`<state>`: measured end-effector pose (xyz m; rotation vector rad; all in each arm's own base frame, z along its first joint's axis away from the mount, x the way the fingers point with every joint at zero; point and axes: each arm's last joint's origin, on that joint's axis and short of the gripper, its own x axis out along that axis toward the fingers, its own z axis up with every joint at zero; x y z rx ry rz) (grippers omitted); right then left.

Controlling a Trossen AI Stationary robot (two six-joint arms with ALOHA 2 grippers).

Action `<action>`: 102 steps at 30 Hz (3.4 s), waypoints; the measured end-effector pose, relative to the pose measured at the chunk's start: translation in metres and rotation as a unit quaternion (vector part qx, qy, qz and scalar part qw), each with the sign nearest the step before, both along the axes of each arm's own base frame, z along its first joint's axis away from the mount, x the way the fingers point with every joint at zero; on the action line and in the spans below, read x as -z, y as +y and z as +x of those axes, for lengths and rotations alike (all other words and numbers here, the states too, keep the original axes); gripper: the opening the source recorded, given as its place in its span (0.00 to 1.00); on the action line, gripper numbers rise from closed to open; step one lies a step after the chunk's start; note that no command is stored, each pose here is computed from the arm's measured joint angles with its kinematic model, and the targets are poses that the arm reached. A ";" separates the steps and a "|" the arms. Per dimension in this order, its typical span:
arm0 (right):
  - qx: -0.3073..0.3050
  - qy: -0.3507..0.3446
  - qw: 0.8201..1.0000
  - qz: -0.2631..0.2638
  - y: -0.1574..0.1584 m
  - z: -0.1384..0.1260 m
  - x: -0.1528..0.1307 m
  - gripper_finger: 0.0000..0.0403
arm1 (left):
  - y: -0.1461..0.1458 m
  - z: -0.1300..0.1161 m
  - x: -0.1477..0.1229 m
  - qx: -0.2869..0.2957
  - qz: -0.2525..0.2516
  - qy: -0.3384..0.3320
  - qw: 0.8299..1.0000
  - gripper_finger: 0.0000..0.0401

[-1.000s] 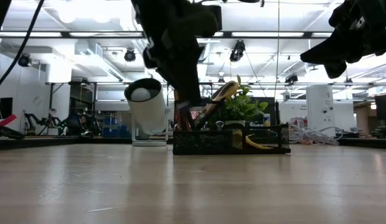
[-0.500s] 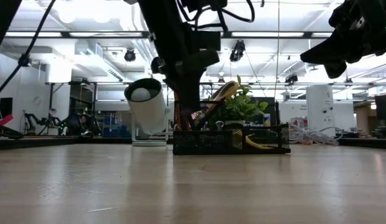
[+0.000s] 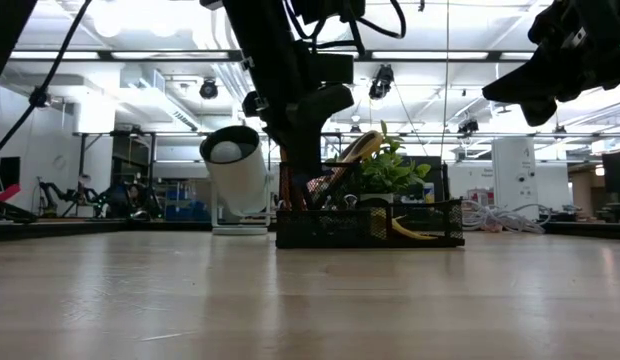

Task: Pick and place office supplies into organizer
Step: Put the blue eraser into the black desk organizer, then return to Home Position

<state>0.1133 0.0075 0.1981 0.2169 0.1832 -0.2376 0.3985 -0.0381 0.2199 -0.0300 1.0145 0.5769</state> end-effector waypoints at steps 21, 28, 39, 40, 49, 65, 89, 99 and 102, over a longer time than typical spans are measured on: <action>0.000 0.000 1.000 0.000 0.000 0.000 0.000 0.02 | 0.000 0.000 0.000 0.000 -0.002 0.000 1.000 0.25; 0.000 0.000 1.000 0.000 0.000 0.000 0.000 0.02 | 0.000 0.000 0.000 0.001 -0.003 0.000 1.000 0.39; 0.000 0.000 1.000 0.000 0.000 0.000 0.000 0.02 | -0.002 0.003 -0.008 0.000 -0.007 -0.015 1.000 0.41; 0.000 0.000 1.000 0.000 0.000 0.000 0.000 0.02 | -0.002 0.003 -0.012 0.001 -0.008 -0.021 1.000 0.41; 0.000 0.000 1.000 0.002 0.000 0.000 0.000 0.02 | 0.000 -0.003 -0.064 -0.012 -0.002 -0.193 0.981 0.41; 0.000 0.000 1.000 0.000 0.000 0.000 0.000 0.02 | 0.026 -0.075 -0.138 0.160 -0.006 -0.509 0.846 0.33; 0.006 -0.007 0.999 0.031 0.000 0.000 0.000 0.02 | 0.038 -0.279 -0.068 0.204 0.075 -0.569 0.793 0.00; 0.007 -0.011 0.999 0.035 0.000 0.000 -0.001 0.02 | 0.038 -0.306 -0.011 0.213 0.084 -0.585 0.778 0.00; 0.007 -0.012 0.999 0.035 0.000 0.000 -0.001 0.02 | 0.039 -0.307 0.005 0.214 0.083 -0.580 0.782 0.00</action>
